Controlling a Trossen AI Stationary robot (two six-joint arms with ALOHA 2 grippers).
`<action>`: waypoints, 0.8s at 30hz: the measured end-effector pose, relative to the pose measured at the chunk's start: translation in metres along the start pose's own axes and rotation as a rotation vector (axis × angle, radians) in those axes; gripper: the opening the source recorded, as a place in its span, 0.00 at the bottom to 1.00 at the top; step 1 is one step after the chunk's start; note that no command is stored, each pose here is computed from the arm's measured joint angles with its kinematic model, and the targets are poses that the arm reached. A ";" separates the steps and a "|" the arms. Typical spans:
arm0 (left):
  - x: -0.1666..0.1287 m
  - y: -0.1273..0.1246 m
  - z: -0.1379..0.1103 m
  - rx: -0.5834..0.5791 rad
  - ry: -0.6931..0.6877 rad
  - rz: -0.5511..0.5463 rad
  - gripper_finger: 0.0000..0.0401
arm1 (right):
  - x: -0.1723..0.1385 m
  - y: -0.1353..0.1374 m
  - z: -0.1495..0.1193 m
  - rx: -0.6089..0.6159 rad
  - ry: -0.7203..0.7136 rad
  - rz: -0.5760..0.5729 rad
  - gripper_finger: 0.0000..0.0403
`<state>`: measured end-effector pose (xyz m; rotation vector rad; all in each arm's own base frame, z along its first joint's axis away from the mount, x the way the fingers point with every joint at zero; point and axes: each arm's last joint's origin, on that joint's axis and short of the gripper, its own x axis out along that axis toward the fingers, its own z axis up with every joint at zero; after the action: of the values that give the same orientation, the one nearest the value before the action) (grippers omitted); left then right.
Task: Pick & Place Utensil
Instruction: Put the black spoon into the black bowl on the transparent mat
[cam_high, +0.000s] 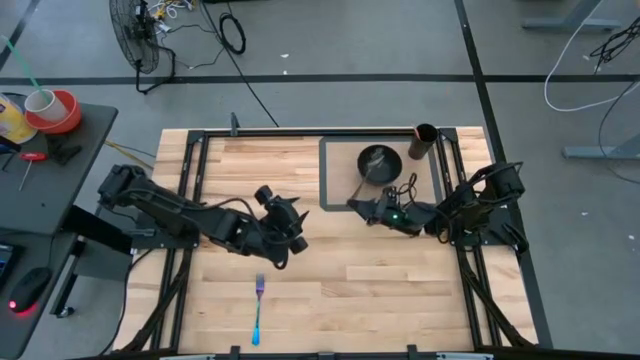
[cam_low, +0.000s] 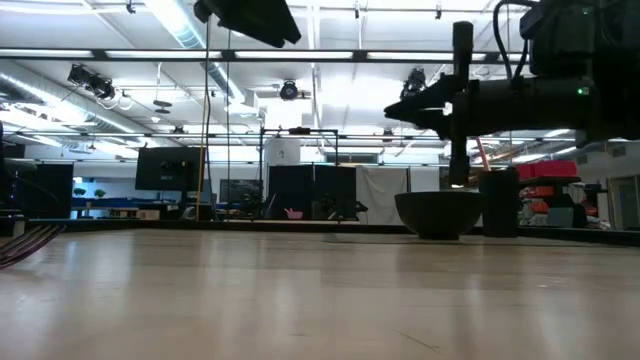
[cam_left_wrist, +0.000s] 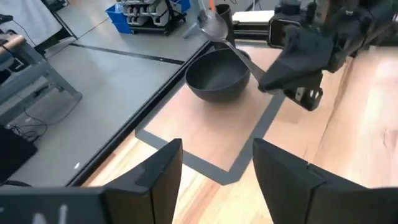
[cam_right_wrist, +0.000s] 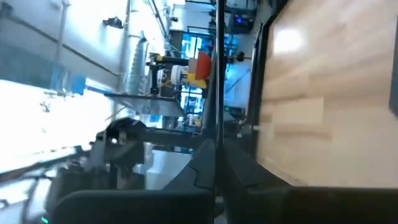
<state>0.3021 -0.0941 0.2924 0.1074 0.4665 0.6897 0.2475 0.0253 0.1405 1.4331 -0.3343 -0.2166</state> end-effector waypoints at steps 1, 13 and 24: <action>0.002 -0.003 -0.001 0.002 0.002 0.001 0.49 | -0.001 -0.001 0.001 0.017 0.004 -0.002 0.03; 0.006 -0.024 -0.020 0.065 0.071 -0.065 0.44 | -0.024 -0.023 0.013 0.128 0.023 -0.136 0.01; -0.010 -0.032 -0.025 0.110 0.055 -0.091 0.44 | -0.024 -0.026 0.020 0.228 -0.050 -0.146 0.01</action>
<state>0.3032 -0.1263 0.2656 0.1697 0.5590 0.5793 0.2194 0.0112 0.1148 1.6820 -0.3021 -0.3422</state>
